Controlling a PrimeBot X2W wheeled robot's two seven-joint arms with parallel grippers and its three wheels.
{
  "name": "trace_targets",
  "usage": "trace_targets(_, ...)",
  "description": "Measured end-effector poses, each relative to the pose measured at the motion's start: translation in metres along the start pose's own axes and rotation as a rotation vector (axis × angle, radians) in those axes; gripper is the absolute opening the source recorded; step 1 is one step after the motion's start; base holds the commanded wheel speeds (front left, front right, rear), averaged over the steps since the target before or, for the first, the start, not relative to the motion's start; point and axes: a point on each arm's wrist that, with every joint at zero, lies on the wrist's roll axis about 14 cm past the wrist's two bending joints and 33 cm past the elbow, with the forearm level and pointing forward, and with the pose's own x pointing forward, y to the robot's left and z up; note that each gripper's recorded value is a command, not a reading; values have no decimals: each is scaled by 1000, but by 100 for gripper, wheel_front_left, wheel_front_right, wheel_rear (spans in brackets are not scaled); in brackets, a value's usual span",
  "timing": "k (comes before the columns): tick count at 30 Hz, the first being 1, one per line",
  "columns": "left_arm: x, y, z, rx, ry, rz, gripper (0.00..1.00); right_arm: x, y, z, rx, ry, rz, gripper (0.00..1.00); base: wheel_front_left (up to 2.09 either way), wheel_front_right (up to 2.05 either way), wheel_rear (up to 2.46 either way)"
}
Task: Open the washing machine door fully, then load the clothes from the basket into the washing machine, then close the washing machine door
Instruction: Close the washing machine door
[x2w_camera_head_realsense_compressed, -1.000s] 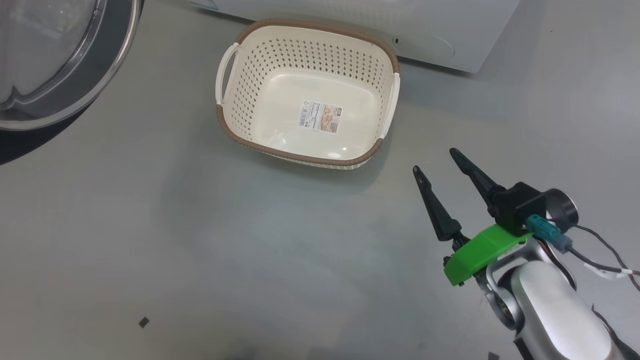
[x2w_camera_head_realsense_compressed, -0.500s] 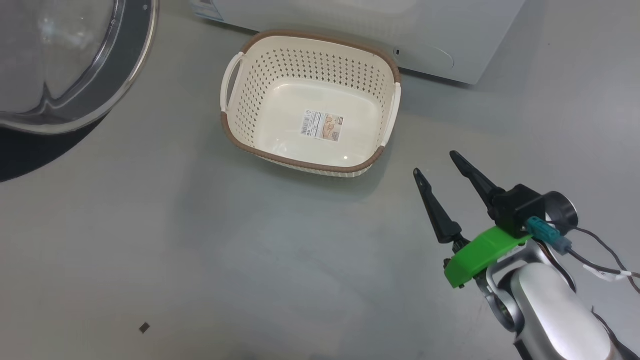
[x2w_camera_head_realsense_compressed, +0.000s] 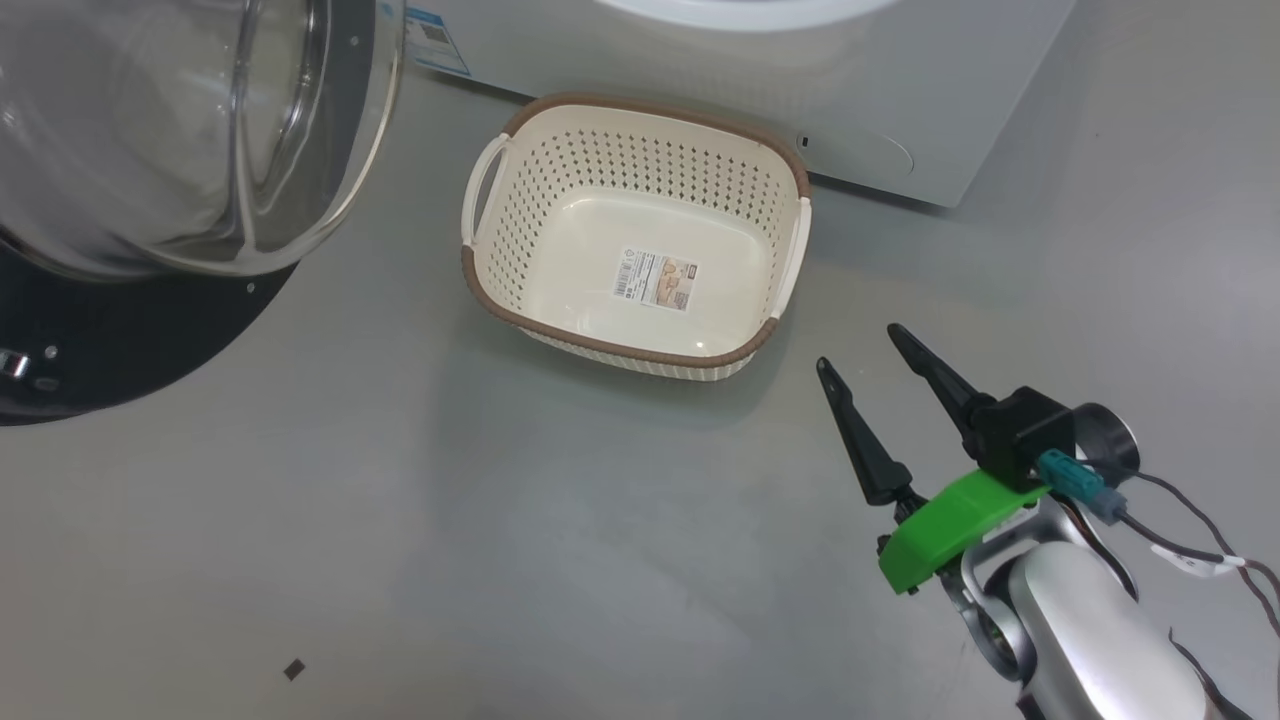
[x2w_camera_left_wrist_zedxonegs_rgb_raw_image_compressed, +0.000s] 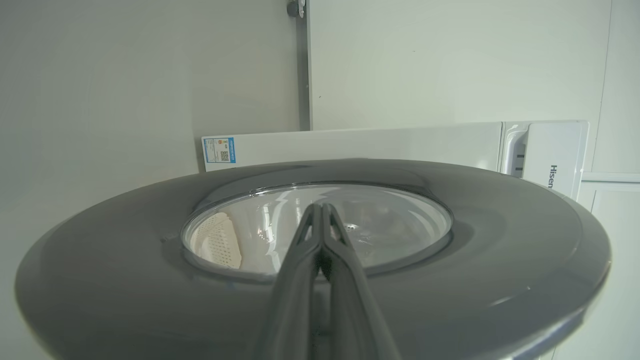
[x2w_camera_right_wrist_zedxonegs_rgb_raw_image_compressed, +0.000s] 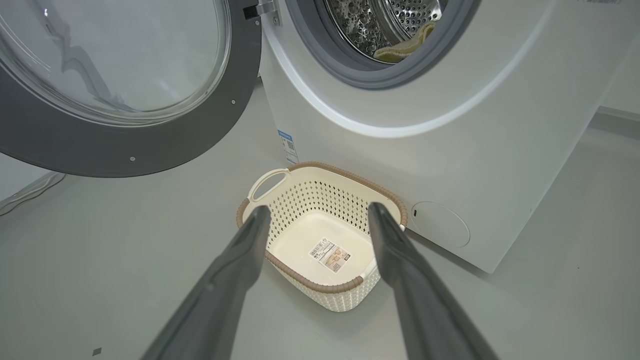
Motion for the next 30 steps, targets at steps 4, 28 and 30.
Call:
trace_targets(4, -3, -8, -19, 25, 84, -40, 0, 0, 4, 0, 4, -3, 6, 100, 0, 0, 0)
trace_targets(28, -33, -36, -103, 62, 332, -247, 0, -7, 16, 20, 5, -58, -1, 100, 0, 0, 0)
trace_targets(30, -34, -40, -109, 61, 342, -265, 0, -9, 16, 22, 6, -66, -4, 100, 0, 0, 0)
